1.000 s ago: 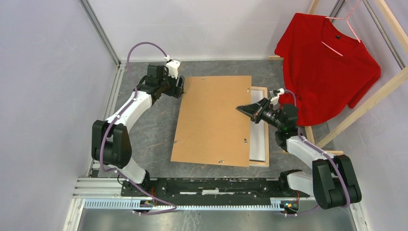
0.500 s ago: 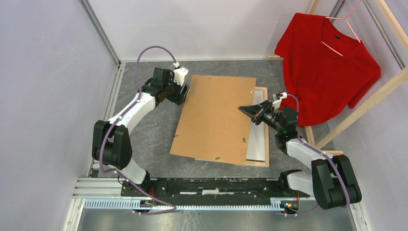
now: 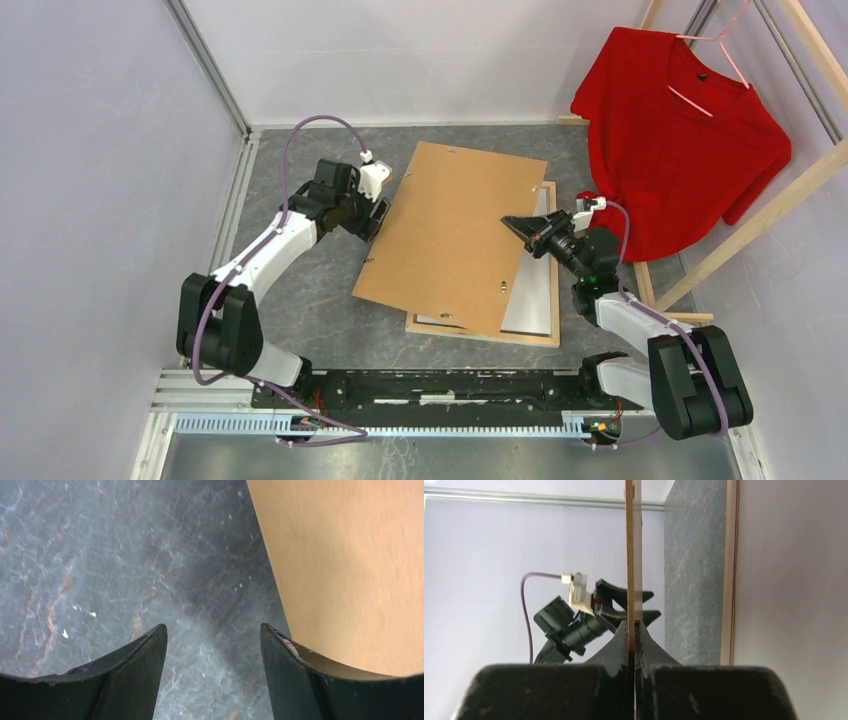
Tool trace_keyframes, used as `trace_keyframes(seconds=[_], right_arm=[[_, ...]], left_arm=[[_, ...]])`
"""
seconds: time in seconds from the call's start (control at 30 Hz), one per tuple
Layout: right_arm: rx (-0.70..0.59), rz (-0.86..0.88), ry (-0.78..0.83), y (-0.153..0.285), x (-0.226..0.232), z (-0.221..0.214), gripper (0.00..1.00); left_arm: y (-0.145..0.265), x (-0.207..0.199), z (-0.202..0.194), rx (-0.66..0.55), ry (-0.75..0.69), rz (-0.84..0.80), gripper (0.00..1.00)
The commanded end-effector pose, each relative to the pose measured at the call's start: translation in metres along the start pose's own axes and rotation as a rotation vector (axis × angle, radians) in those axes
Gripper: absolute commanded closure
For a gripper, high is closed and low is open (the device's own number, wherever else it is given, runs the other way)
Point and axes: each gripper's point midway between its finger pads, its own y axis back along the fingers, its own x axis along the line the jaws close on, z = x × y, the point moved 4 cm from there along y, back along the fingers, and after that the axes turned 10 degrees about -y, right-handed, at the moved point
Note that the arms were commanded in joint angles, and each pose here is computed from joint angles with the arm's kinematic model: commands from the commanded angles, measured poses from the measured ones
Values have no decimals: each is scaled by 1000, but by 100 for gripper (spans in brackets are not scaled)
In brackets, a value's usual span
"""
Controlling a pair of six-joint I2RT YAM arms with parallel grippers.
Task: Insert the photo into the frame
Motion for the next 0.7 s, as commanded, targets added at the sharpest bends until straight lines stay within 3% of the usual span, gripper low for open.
trace_keyframes(seconds=[0.0, 0.43, 0.67], right_arm=[[-85, 171, 13, 1, 42, 8, 100], [-180, 177, 15, 1, 46, 22, 100], [97, 51, 127, 7, 29, 29, 100]], left_arm=[[16, -13, -9, 4, -60, -21, 25], [32, -28, -24, 14, -84, -58, 25], [28, -25, -30, 54, -107, -59, 23]])
